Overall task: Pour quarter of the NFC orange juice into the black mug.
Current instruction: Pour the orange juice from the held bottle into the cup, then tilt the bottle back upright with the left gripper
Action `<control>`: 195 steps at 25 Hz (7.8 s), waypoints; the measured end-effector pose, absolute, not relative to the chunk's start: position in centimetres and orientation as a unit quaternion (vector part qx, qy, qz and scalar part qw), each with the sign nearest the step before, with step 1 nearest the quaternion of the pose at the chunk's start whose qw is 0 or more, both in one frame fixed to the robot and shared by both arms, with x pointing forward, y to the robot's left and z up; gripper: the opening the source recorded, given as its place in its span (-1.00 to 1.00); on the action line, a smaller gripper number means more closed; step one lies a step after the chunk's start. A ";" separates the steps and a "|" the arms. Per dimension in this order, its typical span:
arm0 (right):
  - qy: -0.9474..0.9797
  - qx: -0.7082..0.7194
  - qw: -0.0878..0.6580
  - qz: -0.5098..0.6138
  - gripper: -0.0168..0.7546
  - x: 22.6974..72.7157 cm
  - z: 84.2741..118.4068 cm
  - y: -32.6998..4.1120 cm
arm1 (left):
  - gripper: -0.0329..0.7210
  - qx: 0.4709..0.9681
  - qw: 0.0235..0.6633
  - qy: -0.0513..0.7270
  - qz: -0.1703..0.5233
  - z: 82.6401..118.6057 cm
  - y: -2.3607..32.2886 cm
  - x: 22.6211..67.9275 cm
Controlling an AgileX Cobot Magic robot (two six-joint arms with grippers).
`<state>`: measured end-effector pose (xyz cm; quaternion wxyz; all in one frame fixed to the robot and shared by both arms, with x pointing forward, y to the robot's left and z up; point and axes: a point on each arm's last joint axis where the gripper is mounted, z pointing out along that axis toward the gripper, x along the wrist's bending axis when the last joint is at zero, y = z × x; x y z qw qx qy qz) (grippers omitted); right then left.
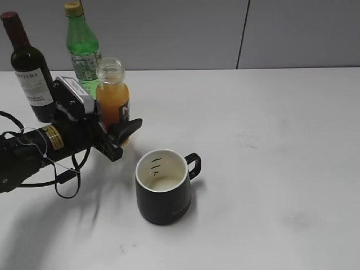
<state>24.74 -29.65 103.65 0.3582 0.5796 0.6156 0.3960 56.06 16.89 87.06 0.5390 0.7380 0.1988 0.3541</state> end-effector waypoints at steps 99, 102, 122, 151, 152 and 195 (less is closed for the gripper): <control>0.616 0.580 0.358 0.396 0.51 24.7 103.6 -29.7 | 0.33 0.721 0.242 -0.249 0.599 87.1 17.0 56.1; 0.616 0.580 0.358 0.396 0.51 24.7 103.6 -29.7 | 0.33 0.722 0.242 -0.248 0.599 87.1 17.0 56.1; 0.616 0.580 0.358 0.396 0.51 24.7 103.6 -29.7 | 0.33 0.717 0.234 -0.254 0.606 87.4 17.0 56.2; 0.616 0.580 0.358 0.396 0.51 24.7 103.6 -29.7 | 0.33 0.709 0.229 -0.260 0.615 87.9 17.0 56.2; 0.616 0.580 0.358 0.396 0.51 24.7 103.6 -29.7 | 0.33 0.709 0.229 -0.260 0.615 87.9 17.0 56.2; 0.616 0.580 0.358 0.396 0.51 24.7 103.6 -29.7 | 0.33 0.702 0.213 -0.278 0.620 87.9 17.0 56.2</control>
